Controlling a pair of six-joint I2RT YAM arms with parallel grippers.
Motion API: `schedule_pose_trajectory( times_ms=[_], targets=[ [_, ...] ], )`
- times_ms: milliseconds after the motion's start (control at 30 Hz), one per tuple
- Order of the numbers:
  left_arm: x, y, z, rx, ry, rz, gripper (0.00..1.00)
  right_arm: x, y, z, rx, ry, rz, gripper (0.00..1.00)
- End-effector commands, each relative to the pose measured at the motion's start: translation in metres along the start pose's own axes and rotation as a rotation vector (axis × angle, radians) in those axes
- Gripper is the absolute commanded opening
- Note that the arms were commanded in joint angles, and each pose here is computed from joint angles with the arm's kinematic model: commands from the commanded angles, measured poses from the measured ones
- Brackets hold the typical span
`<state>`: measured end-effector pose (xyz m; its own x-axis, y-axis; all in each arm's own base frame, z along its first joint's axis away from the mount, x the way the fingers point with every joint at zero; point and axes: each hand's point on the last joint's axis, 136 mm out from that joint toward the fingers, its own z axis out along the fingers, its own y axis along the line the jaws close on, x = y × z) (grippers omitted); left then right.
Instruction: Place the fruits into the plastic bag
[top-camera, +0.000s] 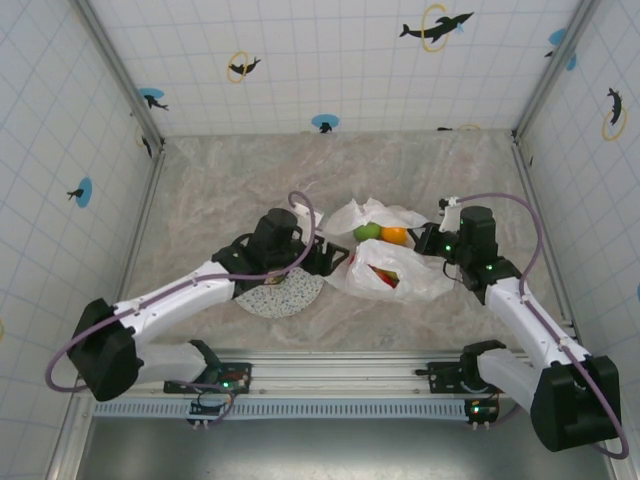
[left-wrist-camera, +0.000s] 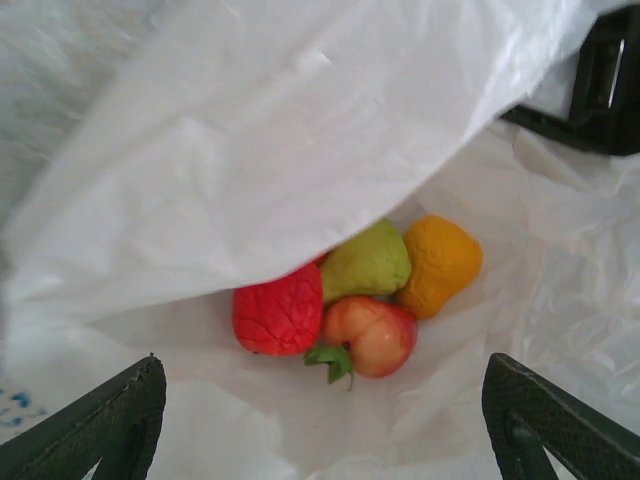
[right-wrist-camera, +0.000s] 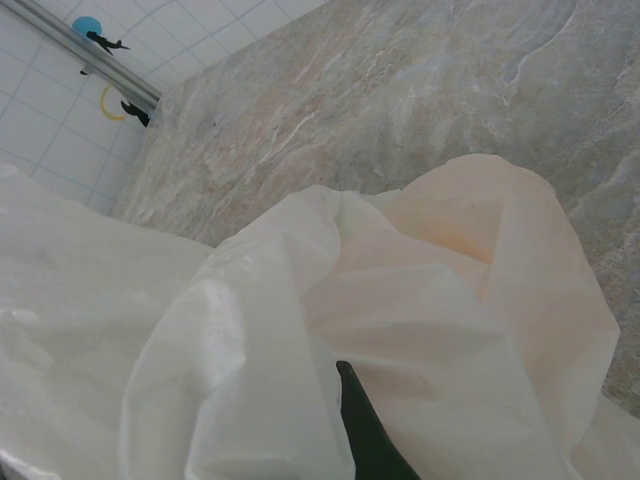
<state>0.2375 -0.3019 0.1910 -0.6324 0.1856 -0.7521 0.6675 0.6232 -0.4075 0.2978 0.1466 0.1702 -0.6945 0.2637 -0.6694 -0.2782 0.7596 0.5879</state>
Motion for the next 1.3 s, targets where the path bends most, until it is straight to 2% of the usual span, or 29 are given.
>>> schedule_pose_trajectory(
  times_ms=[0, 67, 167, 267, 400, 533, 700, 967, 1267],
  targets=[
    [0.01, 0.018, -0.02, -0.04, 0.014, -0.019, 0.84, -0.011, 0.007, -0.002, -0.014, -0.028, -0.021, 0.0],
    [0.015, 0.034, -0.034, -0.098, 0.005, -0.049, 0.84, -0.01, 0.007, -0.002, -0.013, -0.029, -0.021, 0.0],
    [0.027, 0.074, -0.058, -0.258, -0.011, -0.14, 0.84, -0.011, 0.007, -0.002, -0.012, -0.03, -0.029, 0.0],
    [0.05, 0.123, -0.081, -0.436, -0.016, -0.322, 0.85, -0.014, 0.006, 0.0, -0.011, -0.032, -0.031, 0.0],
    [0.088, 0.16, -0.091, -0.562, 0.024, -0.488, 0.87, -0.013, 0.007, 0.006, -0.031, -0.029, -0.013, 0.0],
    [0.114, 0.154, -0.07, -0.479, 0.107, -0.557, 0.89, -0.005, 0.006, 0.011, -0.033, 0.0, -0.002, 0.0],
    [0.125, 0.146, -0.049, -0.43, 0.161, -0.538, 0.9, -0.004, 0.004, 0.009, -0.022, -0.009, -0.008, 0.0],
    [0.12, 0.138, -0.024, -0.369, 0.192, -0.505, 0.9, -0.007, 0.005, 0.008, -0.022, -0.014, -0.02, 0.0],
    [0.12, 0.149, -0.011, -0.49, 0.258, -0.39, 0.87, -0.005, 0.004, 0.006, -0.013, -0.011, -0.025, 0.0]
  ],
)
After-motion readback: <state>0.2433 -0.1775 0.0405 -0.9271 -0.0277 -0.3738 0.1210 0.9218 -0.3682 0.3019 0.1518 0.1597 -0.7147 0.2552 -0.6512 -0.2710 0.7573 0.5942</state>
